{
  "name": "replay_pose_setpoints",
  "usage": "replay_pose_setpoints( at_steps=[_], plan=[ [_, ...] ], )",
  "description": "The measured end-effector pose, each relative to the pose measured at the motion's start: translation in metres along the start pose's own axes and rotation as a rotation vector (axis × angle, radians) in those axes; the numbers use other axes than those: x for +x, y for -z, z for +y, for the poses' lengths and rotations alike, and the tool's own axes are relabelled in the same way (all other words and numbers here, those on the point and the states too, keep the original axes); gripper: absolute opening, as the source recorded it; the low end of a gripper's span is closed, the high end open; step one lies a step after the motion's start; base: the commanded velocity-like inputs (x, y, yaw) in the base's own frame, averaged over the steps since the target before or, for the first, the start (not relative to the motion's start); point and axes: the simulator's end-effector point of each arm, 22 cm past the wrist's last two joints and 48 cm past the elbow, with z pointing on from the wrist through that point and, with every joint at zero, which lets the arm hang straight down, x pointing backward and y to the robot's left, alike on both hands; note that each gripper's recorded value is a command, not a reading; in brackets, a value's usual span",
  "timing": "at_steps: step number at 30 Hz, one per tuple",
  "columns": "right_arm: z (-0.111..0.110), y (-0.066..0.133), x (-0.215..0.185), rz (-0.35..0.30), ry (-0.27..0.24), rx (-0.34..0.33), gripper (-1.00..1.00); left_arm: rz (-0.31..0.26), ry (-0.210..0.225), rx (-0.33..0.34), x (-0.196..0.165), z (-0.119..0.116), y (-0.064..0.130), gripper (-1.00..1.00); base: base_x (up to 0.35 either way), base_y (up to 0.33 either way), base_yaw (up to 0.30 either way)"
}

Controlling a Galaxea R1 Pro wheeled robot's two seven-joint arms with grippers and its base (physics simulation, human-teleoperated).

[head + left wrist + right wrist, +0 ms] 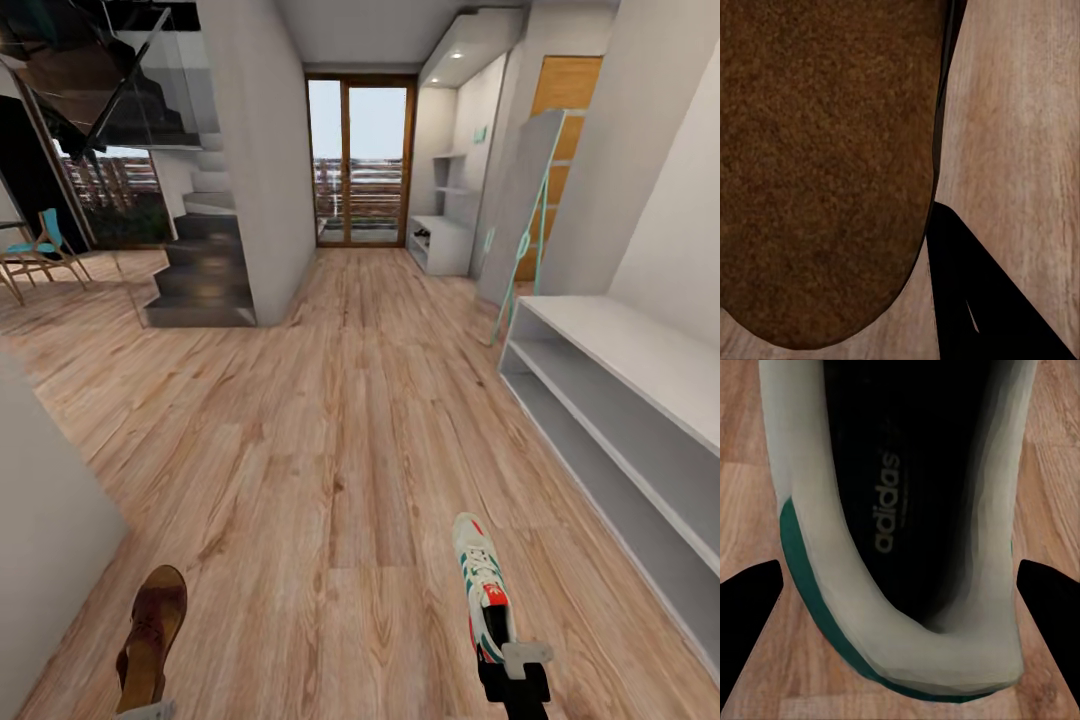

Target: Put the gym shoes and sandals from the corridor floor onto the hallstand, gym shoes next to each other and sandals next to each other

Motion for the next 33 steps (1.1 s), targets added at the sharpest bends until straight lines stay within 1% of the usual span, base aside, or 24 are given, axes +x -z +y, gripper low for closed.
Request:
replay_pose_setpoints(
  at_steps=[33],
  plan=[
    [0.0008,0.0002,-0.0009,-0.002,-0.001,-0.001,-1.0,-0.002,0.001,0.0,-0.0012,-0.0001,-0.0002,-1.0,0.338,0.0,0.0]
  ],
)
